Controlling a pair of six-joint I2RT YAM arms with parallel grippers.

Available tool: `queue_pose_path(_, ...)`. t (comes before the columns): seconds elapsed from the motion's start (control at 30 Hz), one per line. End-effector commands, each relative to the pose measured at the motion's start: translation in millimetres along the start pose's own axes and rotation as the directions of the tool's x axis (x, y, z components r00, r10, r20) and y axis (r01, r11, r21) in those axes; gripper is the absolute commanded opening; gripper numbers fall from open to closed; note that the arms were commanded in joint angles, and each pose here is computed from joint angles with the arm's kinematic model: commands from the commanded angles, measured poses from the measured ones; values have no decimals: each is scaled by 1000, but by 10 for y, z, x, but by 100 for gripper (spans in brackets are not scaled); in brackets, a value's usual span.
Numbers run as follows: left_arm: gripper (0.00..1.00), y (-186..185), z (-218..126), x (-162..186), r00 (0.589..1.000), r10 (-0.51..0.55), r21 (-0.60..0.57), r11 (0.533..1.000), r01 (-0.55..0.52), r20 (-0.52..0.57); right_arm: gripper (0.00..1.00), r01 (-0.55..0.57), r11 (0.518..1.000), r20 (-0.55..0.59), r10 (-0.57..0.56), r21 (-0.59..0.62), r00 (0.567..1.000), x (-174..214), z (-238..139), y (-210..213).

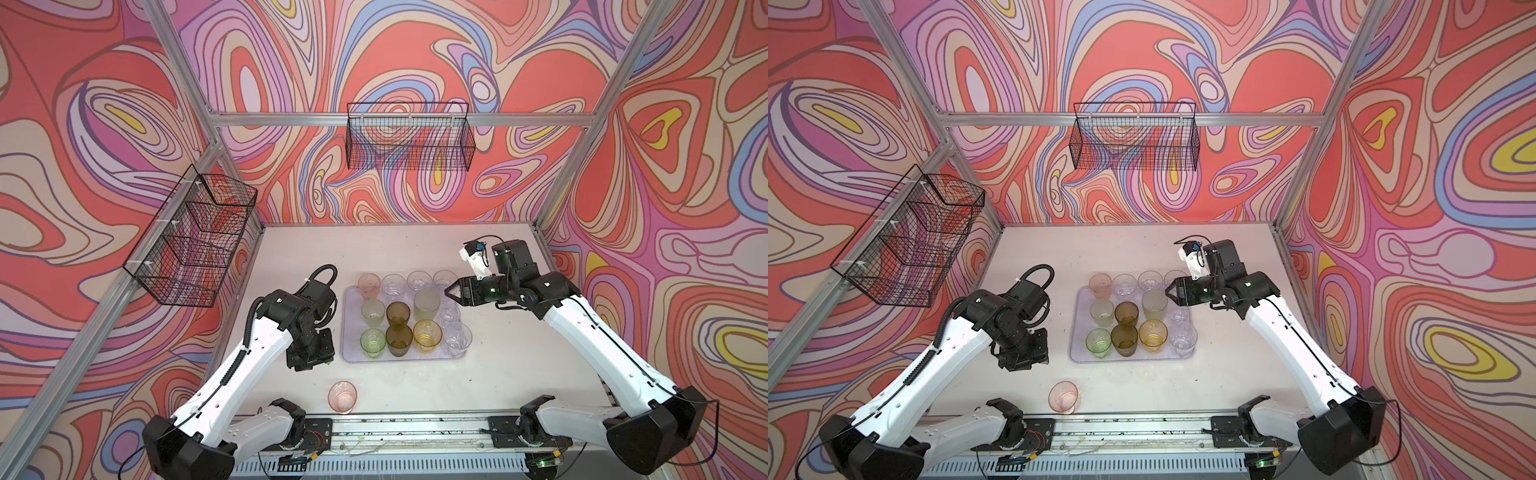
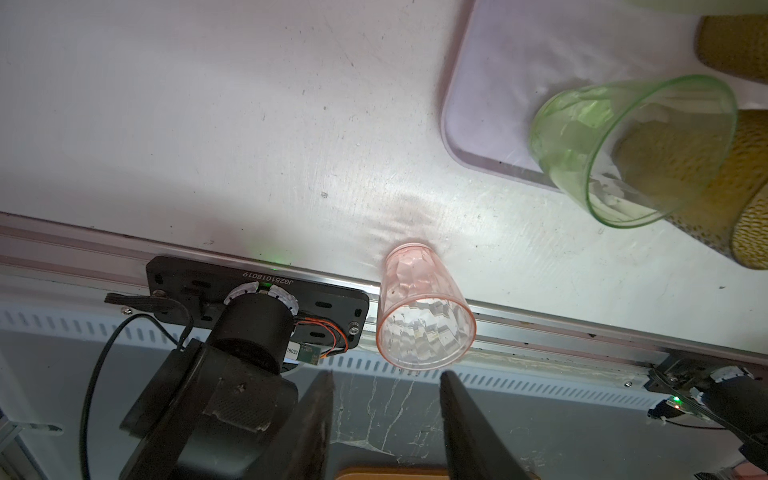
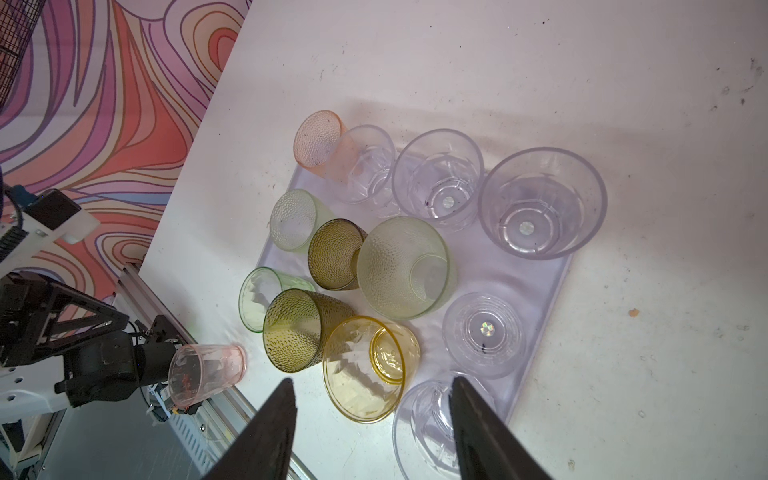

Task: Place the glasses into the tray
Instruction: 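Open the left gripper and move it back to the pink cup, then close the left gripper on the pink cup's rim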

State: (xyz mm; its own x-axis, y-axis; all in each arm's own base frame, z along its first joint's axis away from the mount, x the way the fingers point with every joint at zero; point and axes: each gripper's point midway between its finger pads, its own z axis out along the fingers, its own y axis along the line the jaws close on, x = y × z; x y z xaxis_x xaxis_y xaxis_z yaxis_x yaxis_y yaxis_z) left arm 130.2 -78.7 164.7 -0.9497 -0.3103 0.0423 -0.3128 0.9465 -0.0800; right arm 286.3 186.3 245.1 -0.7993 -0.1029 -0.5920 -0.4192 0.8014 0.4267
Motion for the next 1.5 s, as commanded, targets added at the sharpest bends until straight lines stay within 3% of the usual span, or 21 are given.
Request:
queue_pose_path(0.0, 46, 130, -4, 149, 999, -43, -19, 999, 42, -30, 61, 4, 1000, 19, -3, -24, 1000, -95, -2, 48)
queue_pose_path(0.5, 47, 247, 335, 385, 995, -83, -19, 996, 82, -56, 61, 0, 999, 29, 1, -32, 1000, -141, -34, 82)
queue_pose_path(1.03, 45, 120, 634, 511, 994, -57, 31, 998, 61, -96, 61, -6, 1000, 23, 7, -25, 1000, -162, -30, 76)
queue_pose_path(1.47, 37, 106, 888, 583, 990, -61, 18, 998, 64, -124, 61, -8, 1000, 17, 8, -18, 1000, -148, -51, 73)
